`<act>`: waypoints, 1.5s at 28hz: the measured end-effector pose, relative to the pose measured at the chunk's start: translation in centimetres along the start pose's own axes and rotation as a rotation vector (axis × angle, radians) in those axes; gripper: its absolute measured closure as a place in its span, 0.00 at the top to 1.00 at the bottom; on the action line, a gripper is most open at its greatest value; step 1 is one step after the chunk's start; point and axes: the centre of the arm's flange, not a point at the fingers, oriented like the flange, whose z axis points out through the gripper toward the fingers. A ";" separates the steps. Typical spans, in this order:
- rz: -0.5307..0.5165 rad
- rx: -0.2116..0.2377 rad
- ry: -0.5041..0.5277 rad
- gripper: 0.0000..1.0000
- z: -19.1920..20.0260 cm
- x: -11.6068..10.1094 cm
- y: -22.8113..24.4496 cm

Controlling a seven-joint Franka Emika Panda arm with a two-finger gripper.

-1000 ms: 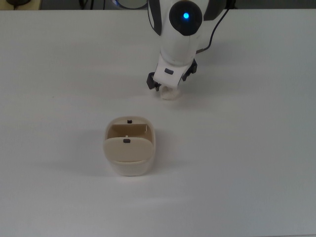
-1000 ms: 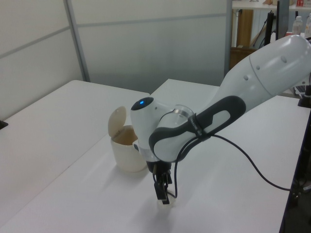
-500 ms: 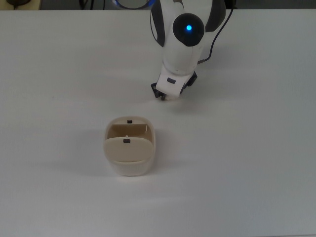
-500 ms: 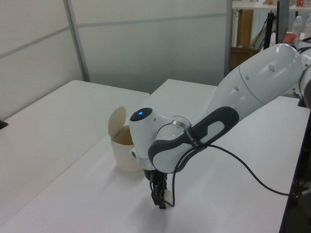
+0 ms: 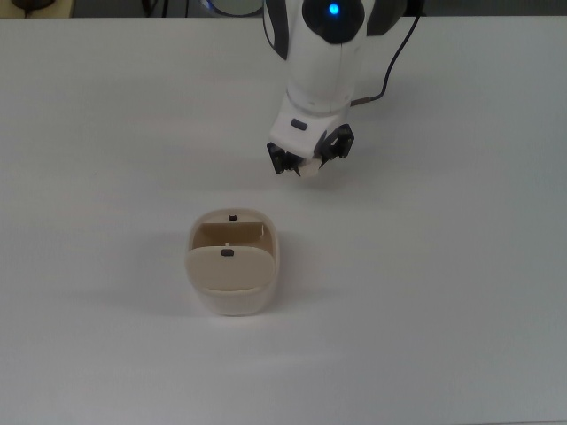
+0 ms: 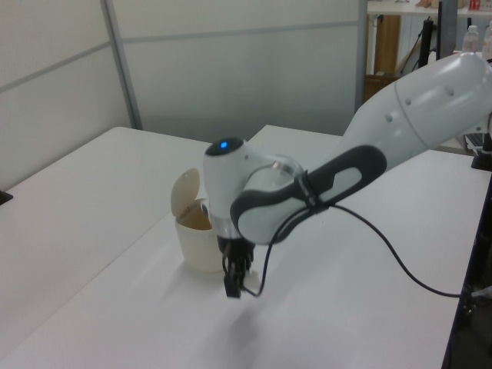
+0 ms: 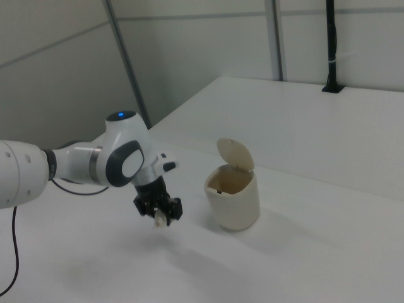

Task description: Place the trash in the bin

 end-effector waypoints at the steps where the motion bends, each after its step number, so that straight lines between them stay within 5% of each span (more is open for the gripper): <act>1: 0.019 -0.003 0.017 0.27 -0.9 0.2 0.5; 14: 0.231 -0.062 0.278 0.27 -12.2 2.4 10.5; 20: 0.362 -0.053 0.444 0.27 -12.9 3.8 11.3; 29: 0.441 -0.037 0.547 0.33 -10.7 5.6 11.3; 42: 0.411 -0.093 0.551 0.83 -10.7 5.6 11.7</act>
